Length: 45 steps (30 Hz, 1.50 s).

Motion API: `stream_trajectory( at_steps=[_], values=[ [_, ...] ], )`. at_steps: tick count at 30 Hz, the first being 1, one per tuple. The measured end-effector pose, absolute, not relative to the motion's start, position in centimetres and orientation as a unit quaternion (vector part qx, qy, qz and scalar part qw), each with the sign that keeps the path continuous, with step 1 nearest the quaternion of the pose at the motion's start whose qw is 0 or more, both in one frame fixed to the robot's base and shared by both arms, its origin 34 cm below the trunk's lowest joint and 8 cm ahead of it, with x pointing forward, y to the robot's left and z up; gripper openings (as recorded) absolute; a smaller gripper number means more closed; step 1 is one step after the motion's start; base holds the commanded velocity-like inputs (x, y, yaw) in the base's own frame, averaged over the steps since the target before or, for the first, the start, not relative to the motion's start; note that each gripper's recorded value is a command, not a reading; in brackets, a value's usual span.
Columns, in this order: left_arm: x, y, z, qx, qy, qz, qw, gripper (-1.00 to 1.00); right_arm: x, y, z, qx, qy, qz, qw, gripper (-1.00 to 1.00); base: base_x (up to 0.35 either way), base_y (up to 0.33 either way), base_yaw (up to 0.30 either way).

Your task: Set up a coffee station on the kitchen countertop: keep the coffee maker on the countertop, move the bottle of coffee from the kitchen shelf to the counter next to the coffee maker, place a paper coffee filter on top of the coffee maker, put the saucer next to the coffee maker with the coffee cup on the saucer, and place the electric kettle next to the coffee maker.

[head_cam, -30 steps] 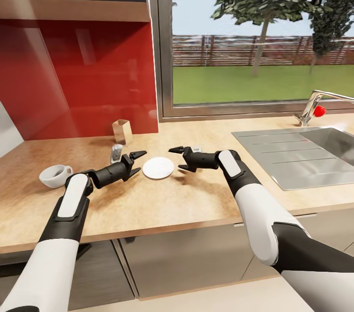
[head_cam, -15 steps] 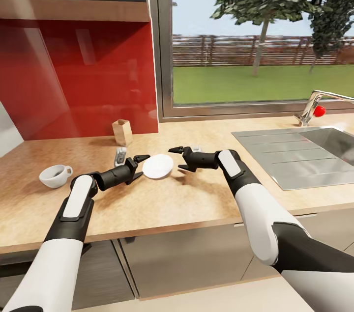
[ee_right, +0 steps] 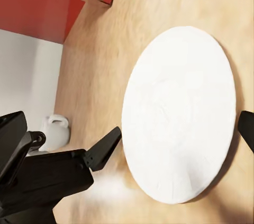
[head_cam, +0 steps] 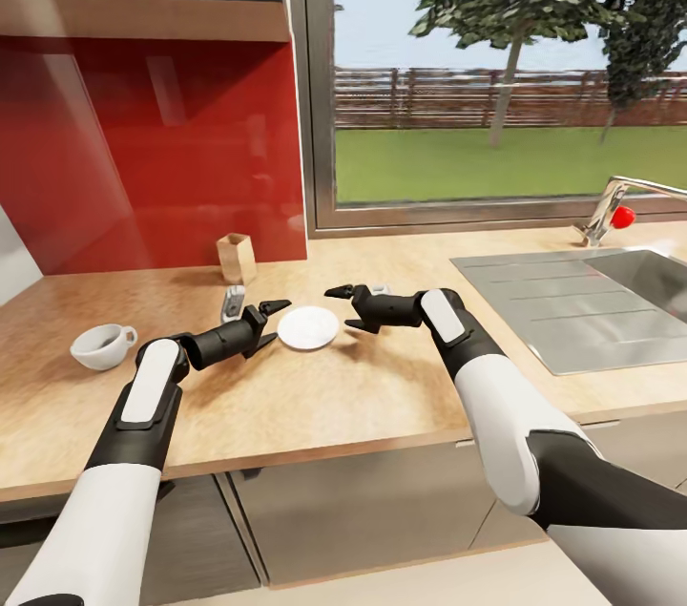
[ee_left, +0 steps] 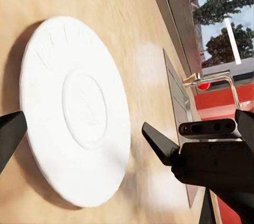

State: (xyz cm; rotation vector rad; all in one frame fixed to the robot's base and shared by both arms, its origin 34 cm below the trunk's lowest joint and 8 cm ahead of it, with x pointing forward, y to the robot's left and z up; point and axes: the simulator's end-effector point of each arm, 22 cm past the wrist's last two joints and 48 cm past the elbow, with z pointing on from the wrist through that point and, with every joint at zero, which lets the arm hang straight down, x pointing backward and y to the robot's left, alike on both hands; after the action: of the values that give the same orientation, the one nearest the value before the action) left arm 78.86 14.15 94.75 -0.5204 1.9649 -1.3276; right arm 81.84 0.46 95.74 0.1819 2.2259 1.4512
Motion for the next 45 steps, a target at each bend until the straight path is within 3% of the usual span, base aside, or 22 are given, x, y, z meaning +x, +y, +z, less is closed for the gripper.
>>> stream_trajectory(
  at_steps=[45],
  values=[
    [78.8, 14.2, 94.3, -0.204, 0.76, -0.512, 0.345, 1.0, 81.1, 1.1, 93.9, 0.065, 0.822, 0.522, 0.217, 1.0, 0.025, 0.044, 0.0]
  ],
)
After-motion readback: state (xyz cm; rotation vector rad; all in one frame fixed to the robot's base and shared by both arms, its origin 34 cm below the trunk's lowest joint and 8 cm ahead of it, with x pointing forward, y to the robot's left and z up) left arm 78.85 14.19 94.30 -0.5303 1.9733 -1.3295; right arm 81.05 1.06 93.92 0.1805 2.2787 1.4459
